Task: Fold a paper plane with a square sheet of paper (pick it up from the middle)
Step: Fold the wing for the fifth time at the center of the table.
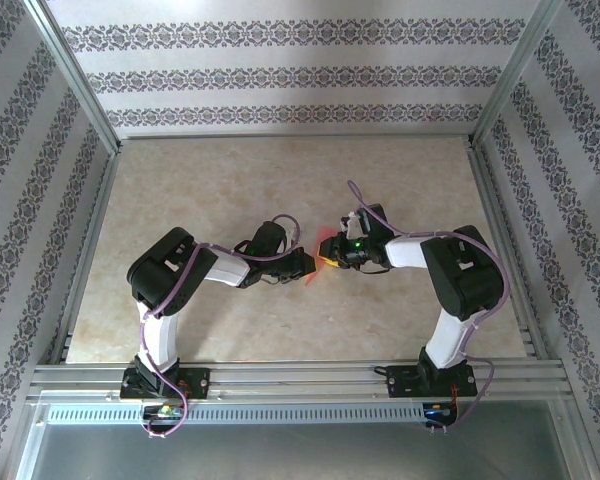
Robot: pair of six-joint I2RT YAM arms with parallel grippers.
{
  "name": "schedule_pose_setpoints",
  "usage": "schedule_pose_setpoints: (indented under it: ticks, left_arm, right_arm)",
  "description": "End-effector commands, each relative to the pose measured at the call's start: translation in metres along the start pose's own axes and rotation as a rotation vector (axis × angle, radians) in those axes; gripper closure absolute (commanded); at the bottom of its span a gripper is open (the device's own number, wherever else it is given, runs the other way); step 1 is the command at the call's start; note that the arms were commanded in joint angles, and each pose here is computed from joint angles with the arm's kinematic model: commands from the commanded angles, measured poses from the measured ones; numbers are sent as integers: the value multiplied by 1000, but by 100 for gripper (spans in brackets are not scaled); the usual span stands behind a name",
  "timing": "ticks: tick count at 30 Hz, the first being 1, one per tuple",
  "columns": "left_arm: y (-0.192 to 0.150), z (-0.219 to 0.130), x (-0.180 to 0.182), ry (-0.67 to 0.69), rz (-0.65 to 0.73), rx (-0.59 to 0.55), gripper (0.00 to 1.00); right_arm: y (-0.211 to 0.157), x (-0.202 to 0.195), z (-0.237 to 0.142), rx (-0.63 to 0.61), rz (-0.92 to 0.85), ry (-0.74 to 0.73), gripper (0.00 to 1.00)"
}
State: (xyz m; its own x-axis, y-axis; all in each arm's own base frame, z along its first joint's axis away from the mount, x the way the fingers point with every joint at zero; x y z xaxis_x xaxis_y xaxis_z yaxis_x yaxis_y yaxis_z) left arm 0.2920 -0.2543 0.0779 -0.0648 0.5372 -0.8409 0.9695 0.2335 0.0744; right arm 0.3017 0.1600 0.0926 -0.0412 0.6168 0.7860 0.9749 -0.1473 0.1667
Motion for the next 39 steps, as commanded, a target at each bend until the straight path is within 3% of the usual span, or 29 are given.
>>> schedule_pose_setpoints:
  ticks: [1, 39]
  left_arm:
    - [-6, 4, 45, 192, -115, 7, 93]
    - [-6, -18, 13, 166, -113, 20, 83]
  right_arm:
    - [0, 2, 6, 29, -32, 16, 72]
    - [-8, -24, 18, 93, 57, -127, 73]
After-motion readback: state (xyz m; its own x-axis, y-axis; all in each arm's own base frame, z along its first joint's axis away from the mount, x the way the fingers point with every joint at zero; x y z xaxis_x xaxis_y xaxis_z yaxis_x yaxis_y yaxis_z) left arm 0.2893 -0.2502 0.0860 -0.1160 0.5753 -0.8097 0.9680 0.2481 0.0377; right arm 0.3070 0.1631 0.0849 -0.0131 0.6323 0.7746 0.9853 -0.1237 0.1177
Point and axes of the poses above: each hand's point on the last joint's axis, 136 mm out from that joint toward the fingers, its own z axis out along the fingers, its own x axis along the line the jaws close on, y = z × x, the point moved 10 cm from there along -z, back along the fingers, and after that the axes turned 6 degrees about -z, right-handed, at the moved point
